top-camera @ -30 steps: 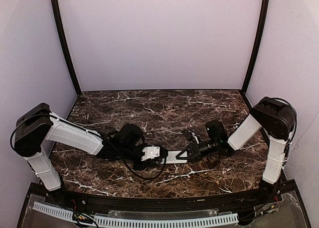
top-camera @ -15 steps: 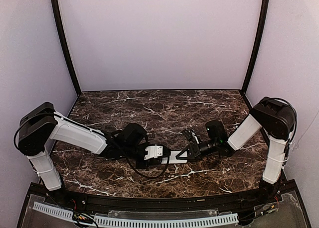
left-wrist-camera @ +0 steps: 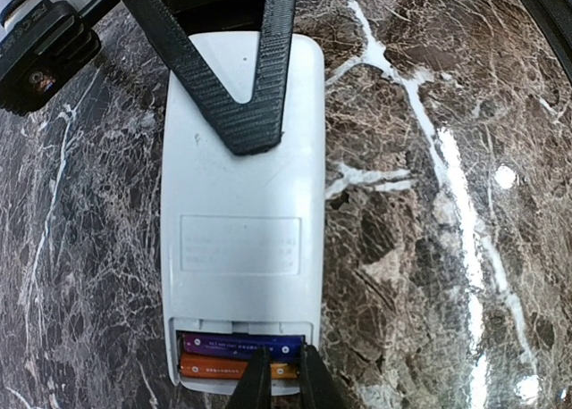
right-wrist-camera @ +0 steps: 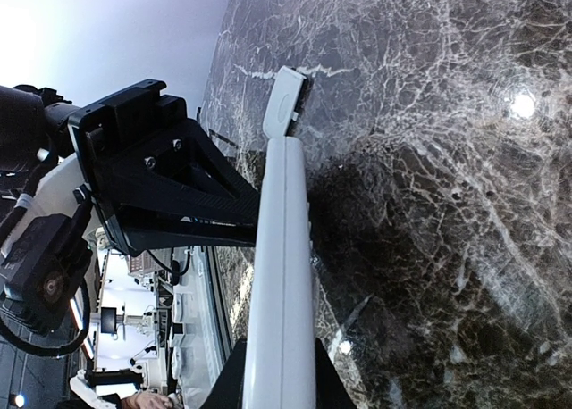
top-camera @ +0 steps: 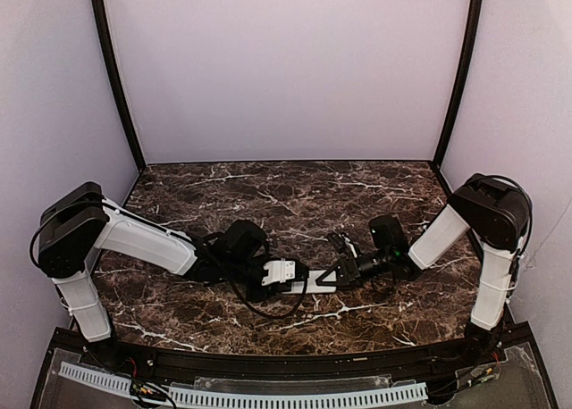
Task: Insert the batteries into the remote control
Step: Place the battery in the battery compartment.
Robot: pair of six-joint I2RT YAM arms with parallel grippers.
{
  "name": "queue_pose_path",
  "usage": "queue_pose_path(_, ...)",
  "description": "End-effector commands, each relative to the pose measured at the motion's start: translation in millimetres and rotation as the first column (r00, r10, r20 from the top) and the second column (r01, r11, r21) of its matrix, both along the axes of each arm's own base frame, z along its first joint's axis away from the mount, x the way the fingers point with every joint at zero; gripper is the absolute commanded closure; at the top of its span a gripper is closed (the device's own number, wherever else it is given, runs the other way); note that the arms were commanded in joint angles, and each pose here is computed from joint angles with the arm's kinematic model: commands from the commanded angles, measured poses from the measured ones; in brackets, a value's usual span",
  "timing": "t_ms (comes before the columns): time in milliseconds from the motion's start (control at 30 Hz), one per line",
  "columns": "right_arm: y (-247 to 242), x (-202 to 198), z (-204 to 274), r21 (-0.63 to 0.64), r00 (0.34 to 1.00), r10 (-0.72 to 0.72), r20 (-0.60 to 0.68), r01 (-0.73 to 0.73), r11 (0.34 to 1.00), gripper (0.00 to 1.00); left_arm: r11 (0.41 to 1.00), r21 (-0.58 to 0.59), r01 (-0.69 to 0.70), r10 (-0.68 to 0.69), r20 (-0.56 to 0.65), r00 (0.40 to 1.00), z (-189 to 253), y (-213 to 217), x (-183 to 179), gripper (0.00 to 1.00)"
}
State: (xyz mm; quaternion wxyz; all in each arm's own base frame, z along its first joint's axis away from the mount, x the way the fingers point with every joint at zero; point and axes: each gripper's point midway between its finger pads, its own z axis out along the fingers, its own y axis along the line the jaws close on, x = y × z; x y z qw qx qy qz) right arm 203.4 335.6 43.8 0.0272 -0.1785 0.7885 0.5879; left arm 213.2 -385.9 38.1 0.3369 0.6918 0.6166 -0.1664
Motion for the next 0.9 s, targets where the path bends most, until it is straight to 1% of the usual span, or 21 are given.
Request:
queue_pose_path(0, -2.9, -8.9, -13.2, -0.045, 0.999, 0.008, -0.045, -0.01, 0.999, 1.0, 1.0, 0.023, -0.003, 0.003, 0.015, 1.0, -5.7, -1.6, 3.7, 0.89)
queue_pose_path(200, -3.3, -9.3, -12.7, -0.047, 0.999, 0.01, -0.043, -0.012, 0.999, 1.0, 0.999, 0.029, -0.018, 0.017, 0.019, 1.0, -7.7, -2.5, 7.1, 0.87)
queue_pose_path(400, -4.0, -10.0, -12.3, -0.05, 0.999, 0.012, -0.04, -0.014, 0.999, 1.0, 0.997, 0.062, -0.042, 0.04, 0.024, 0.999, -13.9, -1.7, 13.1, 0.88)
queue_pose_path(667, -4.5, -10.9, -12.6, -0.059, 0.999, 0.015, -0.037, -0.017, 0.998, 1.0, 0.983, 0.169, -0.068, 0.067, 0.012, 0.998, -30.1, 2.2, 21.4, 0.9)
queue_pose_path(767, -4.5, -10.4, -12.8, -0.061, 0.999, 0.014, -0.038, -0.016, 0.998, 1.0, 0.971, 0.228, -0.077, 0.08, -0.002, 0.997, -37.6, 8.0, 21.8, 0.9)
queue_pose_path(867, -4.2, -10.3, -12.1, -0.061, 0.999, 0.014, -0.039, -0.016, 0.998, 1.0, 0.958, 0.273, -0.086, 0.087, 0.008, 0.996, -42.4, 9.2, 24.3, 0.9)
